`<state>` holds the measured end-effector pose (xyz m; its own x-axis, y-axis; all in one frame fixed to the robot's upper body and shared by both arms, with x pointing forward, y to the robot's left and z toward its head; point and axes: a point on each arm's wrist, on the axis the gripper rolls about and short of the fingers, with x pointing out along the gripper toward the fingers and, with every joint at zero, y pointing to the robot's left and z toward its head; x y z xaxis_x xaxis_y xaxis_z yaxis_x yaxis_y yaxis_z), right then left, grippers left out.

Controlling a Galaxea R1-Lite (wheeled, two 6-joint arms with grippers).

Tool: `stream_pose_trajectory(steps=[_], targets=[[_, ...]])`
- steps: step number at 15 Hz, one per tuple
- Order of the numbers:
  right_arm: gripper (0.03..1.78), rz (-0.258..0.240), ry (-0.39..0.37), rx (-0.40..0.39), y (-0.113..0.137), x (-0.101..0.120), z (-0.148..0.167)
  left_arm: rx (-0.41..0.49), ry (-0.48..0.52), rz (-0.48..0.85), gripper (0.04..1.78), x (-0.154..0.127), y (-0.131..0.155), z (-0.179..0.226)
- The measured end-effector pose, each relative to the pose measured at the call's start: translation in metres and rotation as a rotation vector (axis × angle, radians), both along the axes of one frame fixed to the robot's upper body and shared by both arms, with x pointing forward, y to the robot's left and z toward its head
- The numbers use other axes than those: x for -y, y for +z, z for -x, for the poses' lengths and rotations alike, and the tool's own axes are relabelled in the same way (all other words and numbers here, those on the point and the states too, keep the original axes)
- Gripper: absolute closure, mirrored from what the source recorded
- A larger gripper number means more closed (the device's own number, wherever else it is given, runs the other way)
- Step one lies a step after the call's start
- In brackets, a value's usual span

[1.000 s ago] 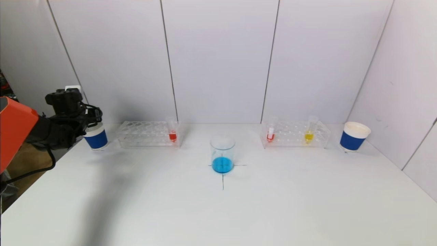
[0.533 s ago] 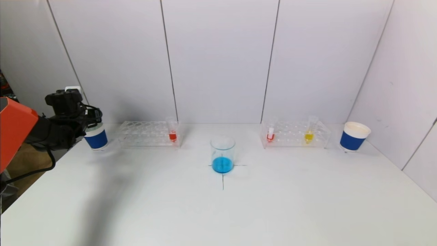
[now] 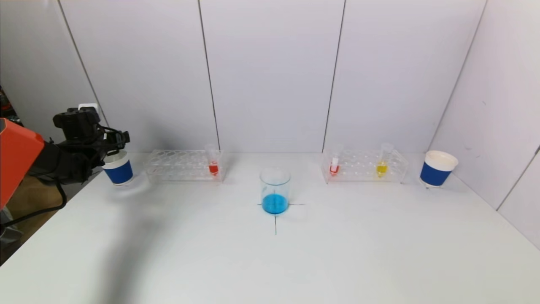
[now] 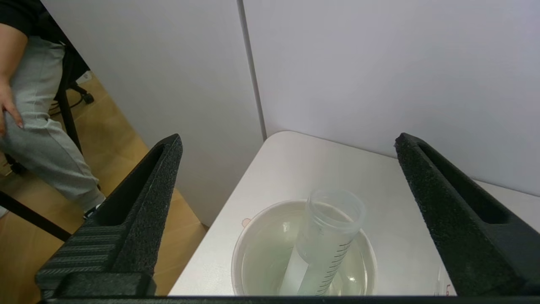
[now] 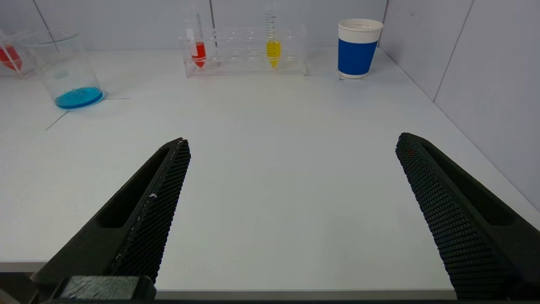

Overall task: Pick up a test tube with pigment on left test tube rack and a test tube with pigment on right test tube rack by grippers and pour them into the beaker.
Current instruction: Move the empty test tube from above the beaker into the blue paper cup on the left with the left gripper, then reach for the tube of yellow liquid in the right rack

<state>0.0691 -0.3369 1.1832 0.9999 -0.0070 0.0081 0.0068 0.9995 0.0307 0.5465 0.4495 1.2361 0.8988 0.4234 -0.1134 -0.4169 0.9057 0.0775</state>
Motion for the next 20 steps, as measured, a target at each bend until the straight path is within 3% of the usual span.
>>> stream_pose_trajectory(steps=[4,10,16,20], targets=[[0.04,0.000,0.001,0.000,0.000,0.000,0.000,0.039,-0.051,-0.001,0.06,0.003,0.021,0.009],[0.04,0.000,0.001,0.000,0.000,0.000,0.000,0.083,-0.196,0.001,0.06,0.031,0.091,0.074],[0.04,0.000,0.000,0.000,0.000,0.000,0.000,0.099,-0.400,0.012,0.06,0.083,0.157,0.192],[0.04,0.000,0.000,0.000,0.000,0.000,0.000,0.054,-0.523,0.034,0.06,0.114,0.171,0.287]])
